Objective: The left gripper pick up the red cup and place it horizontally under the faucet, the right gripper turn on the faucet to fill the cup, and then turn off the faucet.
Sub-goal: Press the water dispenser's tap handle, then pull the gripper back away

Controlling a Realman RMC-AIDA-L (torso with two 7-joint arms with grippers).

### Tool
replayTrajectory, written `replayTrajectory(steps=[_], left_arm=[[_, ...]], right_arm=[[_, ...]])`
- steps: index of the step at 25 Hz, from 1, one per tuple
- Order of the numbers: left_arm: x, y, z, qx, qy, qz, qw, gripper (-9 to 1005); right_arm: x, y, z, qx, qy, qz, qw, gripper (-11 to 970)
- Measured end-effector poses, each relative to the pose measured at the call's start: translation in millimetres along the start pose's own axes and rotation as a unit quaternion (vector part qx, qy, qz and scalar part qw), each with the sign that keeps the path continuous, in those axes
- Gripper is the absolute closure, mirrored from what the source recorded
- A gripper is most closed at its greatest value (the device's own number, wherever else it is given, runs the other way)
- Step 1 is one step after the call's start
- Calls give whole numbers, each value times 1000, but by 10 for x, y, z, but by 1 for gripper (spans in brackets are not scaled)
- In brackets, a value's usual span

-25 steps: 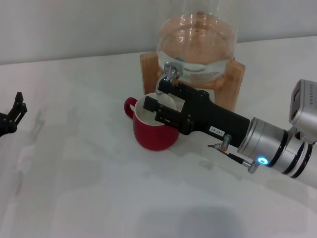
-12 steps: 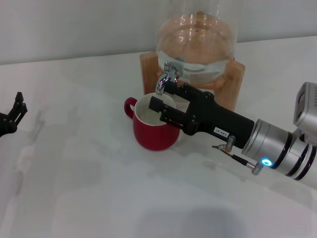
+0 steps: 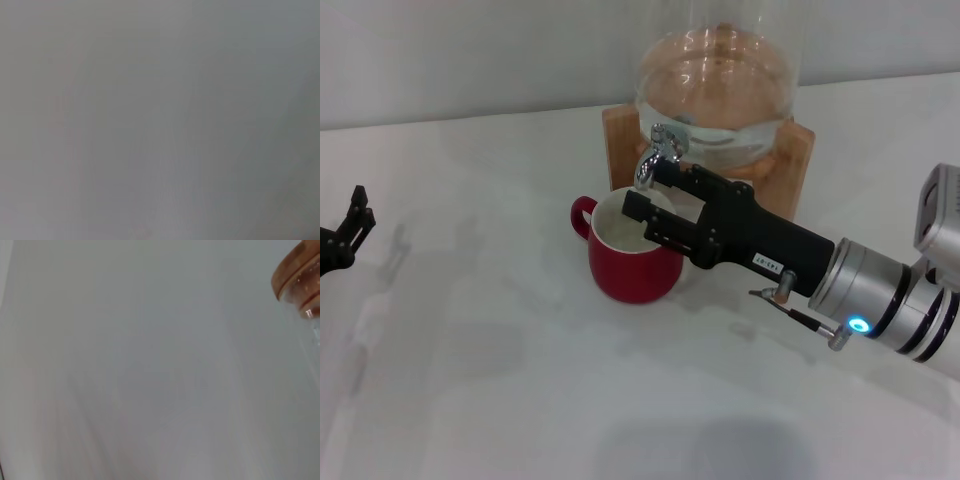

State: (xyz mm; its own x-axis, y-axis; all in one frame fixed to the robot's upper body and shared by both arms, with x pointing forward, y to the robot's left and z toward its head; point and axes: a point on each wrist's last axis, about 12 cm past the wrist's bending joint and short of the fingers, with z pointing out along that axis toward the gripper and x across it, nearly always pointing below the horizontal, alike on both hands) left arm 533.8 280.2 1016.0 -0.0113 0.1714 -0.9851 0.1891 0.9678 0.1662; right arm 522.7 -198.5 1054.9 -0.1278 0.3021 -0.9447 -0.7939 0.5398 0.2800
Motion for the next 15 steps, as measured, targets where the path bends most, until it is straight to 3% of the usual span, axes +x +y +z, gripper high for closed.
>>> replayTrajectory(steps=[15], left_arm=[[0,-2,0,1,0,1,1000,108]], right_arm=[[-9,-22,-27,10,-5,0,1000,237]])
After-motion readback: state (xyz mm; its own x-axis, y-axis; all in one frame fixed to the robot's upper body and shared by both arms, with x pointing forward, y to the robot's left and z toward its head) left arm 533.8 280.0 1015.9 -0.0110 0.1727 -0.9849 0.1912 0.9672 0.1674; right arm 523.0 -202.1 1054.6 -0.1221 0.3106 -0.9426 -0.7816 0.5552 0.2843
